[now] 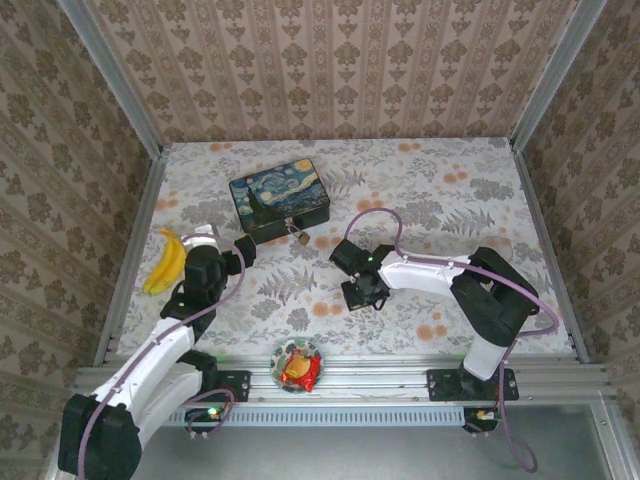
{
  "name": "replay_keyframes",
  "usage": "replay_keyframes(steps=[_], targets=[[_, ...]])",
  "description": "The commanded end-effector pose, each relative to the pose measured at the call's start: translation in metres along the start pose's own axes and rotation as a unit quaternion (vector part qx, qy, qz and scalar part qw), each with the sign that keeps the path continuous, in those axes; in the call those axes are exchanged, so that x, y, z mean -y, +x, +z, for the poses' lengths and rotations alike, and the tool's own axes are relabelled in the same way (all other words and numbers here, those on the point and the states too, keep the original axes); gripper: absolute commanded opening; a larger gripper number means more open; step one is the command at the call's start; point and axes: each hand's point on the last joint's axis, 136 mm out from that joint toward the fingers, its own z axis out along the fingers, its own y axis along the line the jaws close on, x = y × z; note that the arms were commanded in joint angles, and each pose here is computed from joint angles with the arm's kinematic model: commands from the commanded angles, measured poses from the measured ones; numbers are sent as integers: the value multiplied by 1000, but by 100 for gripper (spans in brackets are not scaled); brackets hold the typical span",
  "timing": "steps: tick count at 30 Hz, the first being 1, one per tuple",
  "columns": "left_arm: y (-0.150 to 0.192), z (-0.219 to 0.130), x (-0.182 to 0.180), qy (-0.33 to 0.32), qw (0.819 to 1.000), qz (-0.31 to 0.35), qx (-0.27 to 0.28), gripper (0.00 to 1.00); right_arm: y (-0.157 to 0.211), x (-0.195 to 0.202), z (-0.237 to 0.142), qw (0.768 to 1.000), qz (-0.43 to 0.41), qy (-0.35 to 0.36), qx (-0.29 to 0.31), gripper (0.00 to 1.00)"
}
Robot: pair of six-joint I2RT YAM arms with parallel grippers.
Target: Unlock the padlock with the key
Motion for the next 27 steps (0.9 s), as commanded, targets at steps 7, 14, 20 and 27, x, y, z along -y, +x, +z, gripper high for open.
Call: replay_keyframes(steps=[7, 14, 20, 27], targets=[[-28, -9, 9, 15, 999, -30, 9, 100, -20, -16, -35, 997, -13, -36, 65, 0], [-18, -12, -19, -30, 996, -63, -53, 100, -23, -7, -51, 996, -7, -17, 83, 0], [20, -44, -66, -140, 964, -97, -205, 100, -28, 8, -63, 994, 15, 13, 106, 13], [63, -55, -87, -178, 914, -164, -326, 99, -38, 45, -72, 986, 76, 29, 148, 37]])
